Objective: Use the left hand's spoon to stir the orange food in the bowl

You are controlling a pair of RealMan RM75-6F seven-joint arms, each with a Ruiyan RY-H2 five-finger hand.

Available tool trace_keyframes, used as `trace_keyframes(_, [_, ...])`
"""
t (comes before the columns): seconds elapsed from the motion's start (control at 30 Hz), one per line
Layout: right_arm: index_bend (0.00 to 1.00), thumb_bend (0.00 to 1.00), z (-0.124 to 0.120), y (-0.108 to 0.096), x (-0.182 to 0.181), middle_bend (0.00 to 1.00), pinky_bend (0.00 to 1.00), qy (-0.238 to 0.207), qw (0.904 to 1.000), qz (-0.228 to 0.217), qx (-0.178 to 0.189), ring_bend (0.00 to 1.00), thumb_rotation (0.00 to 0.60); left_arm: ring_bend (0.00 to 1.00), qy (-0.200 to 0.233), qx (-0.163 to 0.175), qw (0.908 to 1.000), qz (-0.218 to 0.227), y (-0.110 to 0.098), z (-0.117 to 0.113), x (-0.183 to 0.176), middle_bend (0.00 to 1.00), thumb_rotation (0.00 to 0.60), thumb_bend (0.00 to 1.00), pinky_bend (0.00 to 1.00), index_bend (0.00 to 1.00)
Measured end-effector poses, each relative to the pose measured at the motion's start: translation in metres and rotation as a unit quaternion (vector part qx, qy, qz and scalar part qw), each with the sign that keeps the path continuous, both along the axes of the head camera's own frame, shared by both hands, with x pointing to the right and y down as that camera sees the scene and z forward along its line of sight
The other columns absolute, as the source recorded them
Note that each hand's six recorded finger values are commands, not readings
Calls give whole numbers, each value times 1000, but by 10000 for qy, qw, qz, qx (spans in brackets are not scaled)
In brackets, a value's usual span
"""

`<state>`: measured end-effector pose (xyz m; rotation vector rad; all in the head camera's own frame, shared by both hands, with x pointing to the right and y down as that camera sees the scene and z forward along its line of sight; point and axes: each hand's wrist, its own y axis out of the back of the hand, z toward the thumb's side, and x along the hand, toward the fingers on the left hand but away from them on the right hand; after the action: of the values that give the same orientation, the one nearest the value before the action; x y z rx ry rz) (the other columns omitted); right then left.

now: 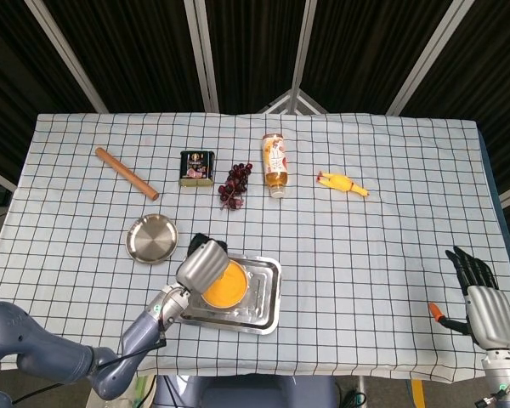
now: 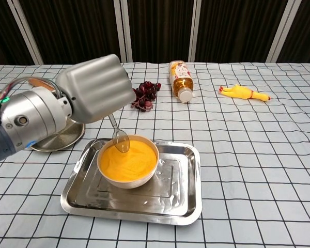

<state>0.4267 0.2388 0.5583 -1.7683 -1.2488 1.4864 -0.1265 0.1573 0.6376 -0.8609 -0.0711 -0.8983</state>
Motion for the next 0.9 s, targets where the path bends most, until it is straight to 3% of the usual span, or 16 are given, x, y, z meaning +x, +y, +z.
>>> trace_keyframes(0.13, [0, 339, 0, 0, 0, 0, 0, -8, 10000, 13, 3, 0, 600, 1000, -223, 342, 9970, 659, 3, 2, 11, 1000, 600, 556, 1000, 771])
trace_keyframes(0.33, [0, 339, -1, 0, 1, 0, 0, -26, 10000, 23, -2, 0, 600, 1000, -342, 593, 9915, 1110, 1, -1, 18, 1000, 600, 555, 1000, 772])
trace_keyframes(0.6, [0, 339, 0, 0, 0, 0, 0, -29, 10000, 13, -12, 0, 600, 1000, -531, 721, 9885, 1218, -7, 0, 12, 1000, 600, 554, 1000, 771])
trace_keyframes(0.9, [0, 339, 0, 1, 0, 0, 0, -27, 10000, 19, -20, 0, 600, 1000, -572, 718, 9864, 1360, -2, 7, 17, 1000, 600, 553, 1000, 772])
